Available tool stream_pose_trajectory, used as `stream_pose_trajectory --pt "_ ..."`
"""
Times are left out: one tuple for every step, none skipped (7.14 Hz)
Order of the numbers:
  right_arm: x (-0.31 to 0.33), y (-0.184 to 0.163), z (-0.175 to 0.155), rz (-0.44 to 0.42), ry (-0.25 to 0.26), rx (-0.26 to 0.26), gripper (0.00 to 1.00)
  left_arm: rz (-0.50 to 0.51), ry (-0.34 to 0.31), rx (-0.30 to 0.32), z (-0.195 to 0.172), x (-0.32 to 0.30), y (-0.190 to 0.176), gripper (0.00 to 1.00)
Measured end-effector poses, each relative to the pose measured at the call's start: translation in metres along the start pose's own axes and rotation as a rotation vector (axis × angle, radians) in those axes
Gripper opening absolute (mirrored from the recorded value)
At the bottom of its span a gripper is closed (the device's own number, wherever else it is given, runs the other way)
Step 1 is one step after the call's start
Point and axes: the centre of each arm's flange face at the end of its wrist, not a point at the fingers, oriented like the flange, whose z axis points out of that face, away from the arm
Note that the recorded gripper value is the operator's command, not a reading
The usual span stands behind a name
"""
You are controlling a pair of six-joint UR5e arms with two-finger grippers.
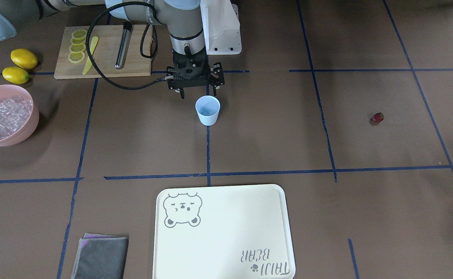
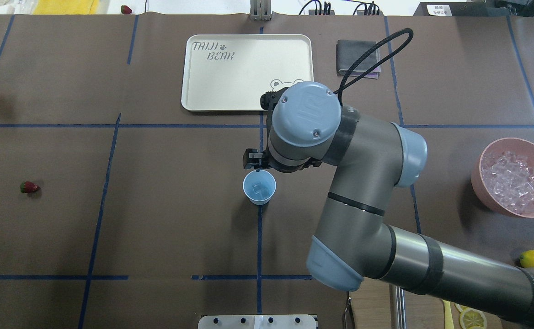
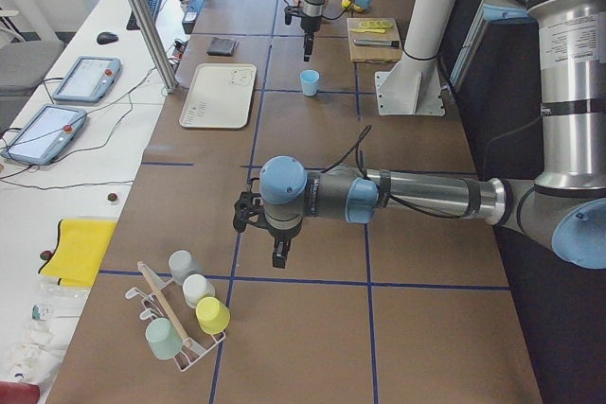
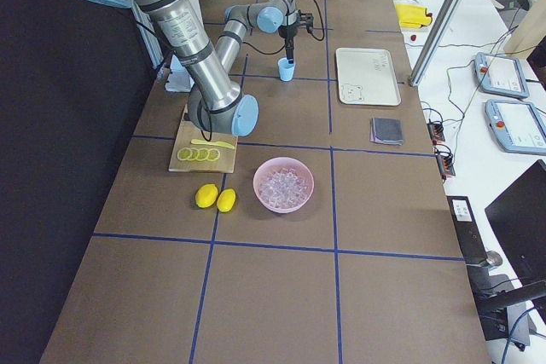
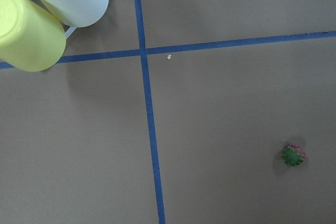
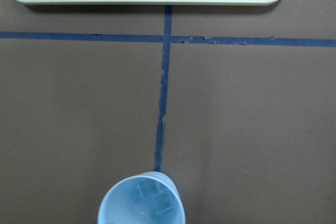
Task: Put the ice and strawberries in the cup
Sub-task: 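Open the right gripper to release the ice into the cup, then move the right gripper back to the pink bowl of ice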
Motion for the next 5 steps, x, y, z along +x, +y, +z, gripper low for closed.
stream_pose_trajectory --pt "0.036 -0.002 -0.007 -0.065 0.006 0.01 0.99 -0.002 0.0 -0.001 0.0 -0.001 0.0 1.0" --pt "0.085 -0.003 -0.017 -0.136 0.015 0.004 0.99 -0.003 0.0 -0.002 0.001 -0.002 0.0 1.0" --pt "0.138 -0.006 -0.024 -0.197 0.03 -0.017 0.99 -0.004 0.0 -0.003 0.002 -0.003 0.001 1.0" --pt "0.193 -0.012 -0.03 -0.259 0.054 -0.039 0.99 -0.004 0.0 -0.005 0.003 -0.004 0.001 1.0" --pt "0.246 -0.02 -0.036 -0.313 0.078 -0.062 0.99 -0.004 0.0 -0.005 0.003 -0.004 0.001 1.0"
